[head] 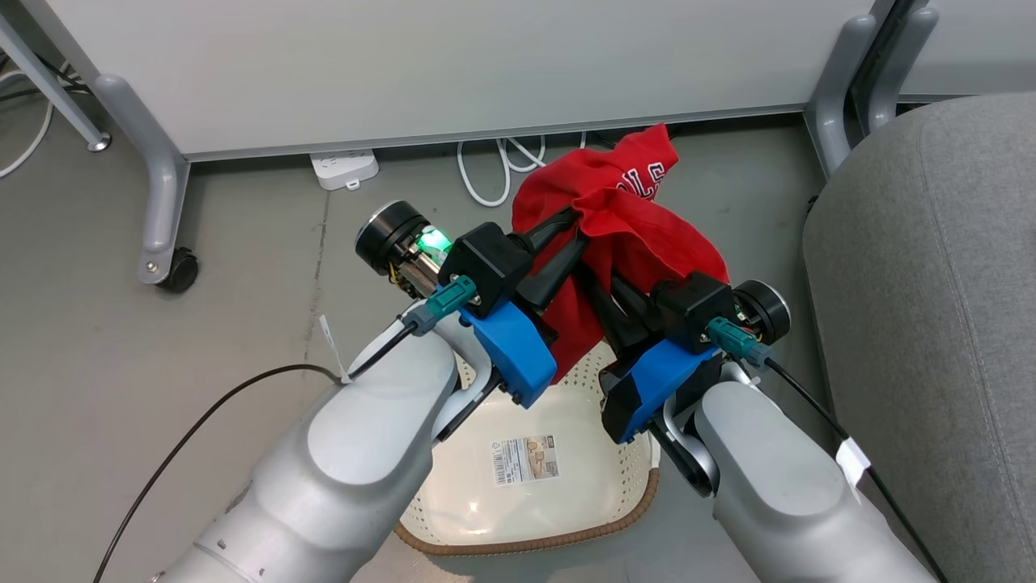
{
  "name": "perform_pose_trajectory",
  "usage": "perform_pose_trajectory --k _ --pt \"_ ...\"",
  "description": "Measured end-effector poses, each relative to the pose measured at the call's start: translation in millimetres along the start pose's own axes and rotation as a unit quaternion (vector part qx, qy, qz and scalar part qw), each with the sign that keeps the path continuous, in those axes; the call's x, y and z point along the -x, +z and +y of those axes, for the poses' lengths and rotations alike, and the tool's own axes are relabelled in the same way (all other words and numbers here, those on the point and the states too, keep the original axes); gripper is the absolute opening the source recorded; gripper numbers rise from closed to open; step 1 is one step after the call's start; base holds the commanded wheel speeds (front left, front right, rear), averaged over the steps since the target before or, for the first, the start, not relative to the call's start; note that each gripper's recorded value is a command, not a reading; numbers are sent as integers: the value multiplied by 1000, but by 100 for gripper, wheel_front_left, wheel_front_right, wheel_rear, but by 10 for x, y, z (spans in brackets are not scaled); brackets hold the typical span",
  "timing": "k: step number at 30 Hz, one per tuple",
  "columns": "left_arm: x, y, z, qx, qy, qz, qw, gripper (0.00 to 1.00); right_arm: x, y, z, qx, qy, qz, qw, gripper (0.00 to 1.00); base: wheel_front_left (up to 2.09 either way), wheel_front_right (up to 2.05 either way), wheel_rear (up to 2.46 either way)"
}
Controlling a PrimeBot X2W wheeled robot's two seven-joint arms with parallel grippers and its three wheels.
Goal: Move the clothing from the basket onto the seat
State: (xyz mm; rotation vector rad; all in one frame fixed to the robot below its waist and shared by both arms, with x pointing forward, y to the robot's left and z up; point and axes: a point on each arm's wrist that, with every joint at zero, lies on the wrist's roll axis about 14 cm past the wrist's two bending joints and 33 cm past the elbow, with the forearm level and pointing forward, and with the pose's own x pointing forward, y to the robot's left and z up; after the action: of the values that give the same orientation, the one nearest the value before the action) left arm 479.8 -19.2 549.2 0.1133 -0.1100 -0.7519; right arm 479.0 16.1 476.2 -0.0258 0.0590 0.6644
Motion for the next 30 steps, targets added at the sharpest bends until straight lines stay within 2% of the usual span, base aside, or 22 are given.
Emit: perform_pose_trajectory --k 9,10,11,30 --pt "-8 -18 6 0 0 1 1000 0 -7 -13 -1 -1 1 1 1000 0 0 0 0" --pt "-9 -19 15 1 2 1 1000 20 -9 -16 -1 -1 1 1 1000 0 0 0 0" --pt "-10 -17 22 2 3 0 1000 100 -11 -15 -2 -1 1 1 1000 0 0 0 0" --pt "-73 -14 46 -3 4 -5 1000 100 32 -43 -106 -4 -14 4 1000 0 0 0 0"
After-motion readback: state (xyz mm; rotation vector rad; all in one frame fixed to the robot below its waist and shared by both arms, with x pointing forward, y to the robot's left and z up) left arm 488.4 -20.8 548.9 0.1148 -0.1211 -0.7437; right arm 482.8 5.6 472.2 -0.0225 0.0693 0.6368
